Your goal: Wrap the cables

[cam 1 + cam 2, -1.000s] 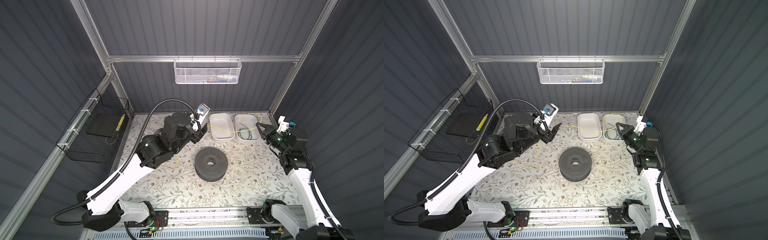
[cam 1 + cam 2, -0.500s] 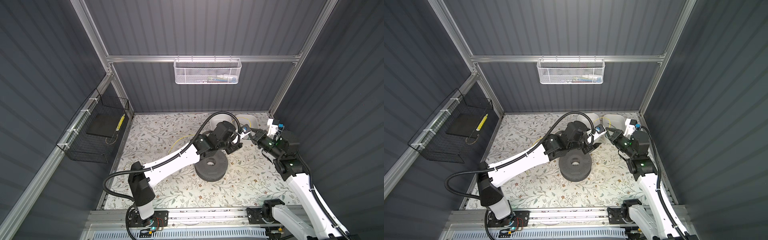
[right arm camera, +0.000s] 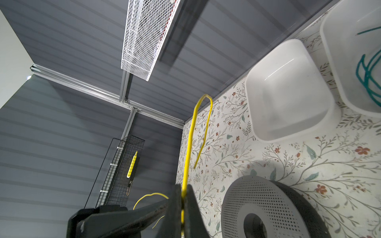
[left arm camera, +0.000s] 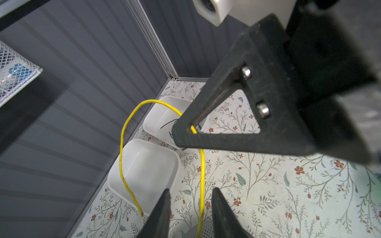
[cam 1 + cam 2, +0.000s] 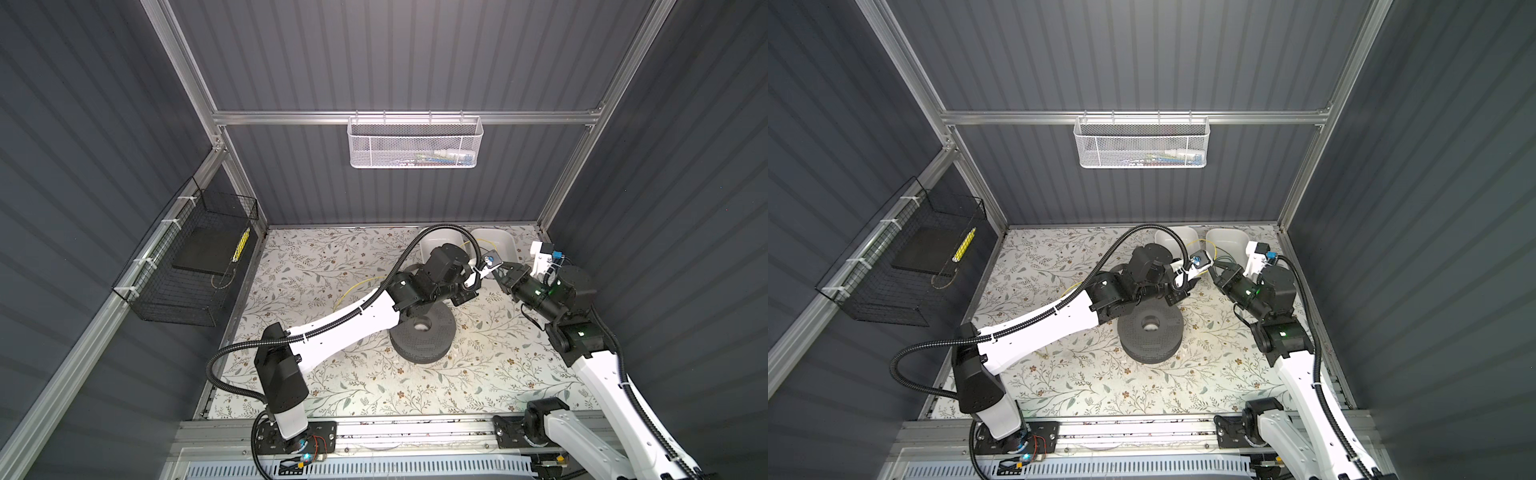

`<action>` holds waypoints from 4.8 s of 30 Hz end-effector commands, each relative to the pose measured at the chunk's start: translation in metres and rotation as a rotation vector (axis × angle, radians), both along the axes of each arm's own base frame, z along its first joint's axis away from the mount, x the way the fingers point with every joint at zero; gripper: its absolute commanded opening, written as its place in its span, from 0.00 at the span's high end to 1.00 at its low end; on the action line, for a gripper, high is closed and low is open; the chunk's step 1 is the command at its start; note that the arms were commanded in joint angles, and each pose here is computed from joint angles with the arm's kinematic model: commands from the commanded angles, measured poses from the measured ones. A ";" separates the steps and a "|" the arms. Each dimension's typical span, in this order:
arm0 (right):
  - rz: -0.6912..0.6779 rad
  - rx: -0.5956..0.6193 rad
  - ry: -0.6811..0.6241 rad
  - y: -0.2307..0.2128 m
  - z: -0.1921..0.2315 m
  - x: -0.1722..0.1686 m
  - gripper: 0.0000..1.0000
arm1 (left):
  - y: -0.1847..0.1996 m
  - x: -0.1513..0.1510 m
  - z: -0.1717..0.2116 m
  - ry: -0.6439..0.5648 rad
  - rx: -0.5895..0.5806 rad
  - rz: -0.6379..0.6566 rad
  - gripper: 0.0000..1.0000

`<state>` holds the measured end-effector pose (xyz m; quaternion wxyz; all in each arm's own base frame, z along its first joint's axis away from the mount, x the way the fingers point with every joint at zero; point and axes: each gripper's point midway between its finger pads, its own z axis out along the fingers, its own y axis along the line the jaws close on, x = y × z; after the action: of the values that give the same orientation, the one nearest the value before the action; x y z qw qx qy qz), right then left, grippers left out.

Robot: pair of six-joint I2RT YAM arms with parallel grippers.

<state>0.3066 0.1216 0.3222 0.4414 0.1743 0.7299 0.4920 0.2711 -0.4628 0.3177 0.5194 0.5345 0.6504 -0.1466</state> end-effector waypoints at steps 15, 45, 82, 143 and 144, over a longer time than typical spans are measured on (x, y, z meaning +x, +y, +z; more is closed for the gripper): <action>0.031 0.002 -0.007 0.008 -0.004 -0.006 1.00 | -0.004 -0.004 -0.033 0.025 0.081 -0.022 1.00; 0.058 0.195 0.049 -0.014 -0.009 0.016 0.57 | 0.018 -0.031 -0.018 0.048 -0.007 -0.084 1.00; 0.191 0.317 0.014 0.053 -0.027 0.025 0.58 | 0.030 -0.009 0.038 0.285 -0.447 -0.080 1.00; 0.123 -0.857 -0.085 0.009 -0.071 -0.002 0.31 | 0.132 0.062 0.024 0.241 -0.310 0.360 1.00; 0.125 -0.836 -0.090 0.009 -0.067 -0.007 0.29 | 0.133 0.064 0.028 0.232 -0.324 0.370 1.00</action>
<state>0.3117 0.1163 0.2404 0.4689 -0.0909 0.8706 0.1183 0.3250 -0.3337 0.3197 0.4961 0.3464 0.7729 -0.1911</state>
